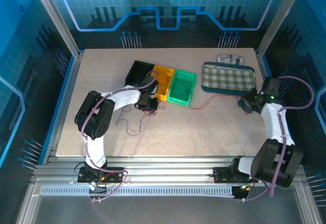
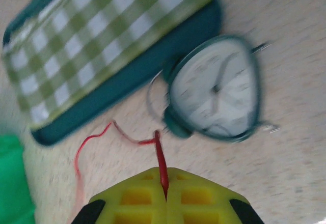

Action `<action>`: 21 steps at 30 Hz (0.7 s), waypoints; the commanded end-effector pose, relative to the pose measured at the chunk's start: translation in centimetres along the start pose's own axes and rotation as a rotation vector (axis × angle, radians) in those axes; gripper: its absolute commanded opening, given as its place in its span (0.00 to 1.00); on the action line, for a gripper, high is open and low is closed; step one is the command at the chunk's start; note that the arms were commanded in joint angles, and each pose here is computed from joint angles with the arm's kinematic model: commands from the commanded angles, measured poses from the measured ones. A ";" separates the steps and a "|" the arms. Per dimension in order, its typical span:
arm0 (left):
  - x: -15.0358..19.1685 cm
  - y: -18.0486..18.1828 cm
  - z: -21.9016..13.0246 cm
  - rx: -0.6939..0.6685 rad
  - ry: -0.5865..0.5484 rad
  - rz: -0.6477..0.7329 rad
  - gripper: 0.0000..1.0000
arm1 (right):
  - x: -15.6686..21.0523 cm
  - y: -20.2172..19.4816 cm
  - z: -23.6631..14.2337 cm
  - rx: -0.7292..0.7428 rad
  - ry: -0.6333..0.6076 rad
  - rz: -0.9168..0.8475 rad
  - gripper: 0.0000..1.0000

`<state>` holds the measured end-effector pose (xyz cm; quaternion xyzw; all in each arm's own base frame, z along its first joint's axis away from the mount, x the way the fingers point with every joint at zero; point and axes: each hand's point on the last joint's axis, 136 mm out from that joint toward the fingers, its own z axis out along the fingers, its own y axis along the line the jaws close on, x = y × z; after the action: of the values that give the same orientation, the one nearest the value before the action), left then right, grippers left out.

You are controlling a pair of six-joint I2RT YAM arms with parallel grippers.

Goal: Untangle the cables

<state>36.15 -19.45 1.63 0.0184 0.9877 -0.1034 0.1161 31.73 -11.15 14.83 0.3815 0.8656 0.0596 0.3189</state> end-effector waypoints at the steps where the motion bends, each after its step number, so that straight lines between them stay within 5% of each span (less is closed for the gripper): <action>1: 3.4 5.5 0.9 -0.175 0.100 -0.103 0.06 | -2.8 -2.7 -2.4 0.088 -0.103 0.099 0.00; 5: 3.3 5.1 0.9 -0.150 0.092 -0.107 0.05 | -1.8 -2.4 -2.0 0.058 -0.084 0.120 0.00; 9: 2.9 4.1 1.1 -0.093 0.079 -0.116 0.00 | -2.0 2.8 -3.1 -0.097 -0.132 -0.011 0.00; 21: -0.1 -0.8 -0.2 0.207 -0.034 -0.041 0.00 | -5.0 22.5 -18.9 -0.360 -0.618 -0.538 0.00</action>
<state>36.37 -18.72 1.85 -0.0204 0.9782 -0.1633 0.1265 37.21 3.19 35.21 0.1132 0.8170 0.0603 0.5622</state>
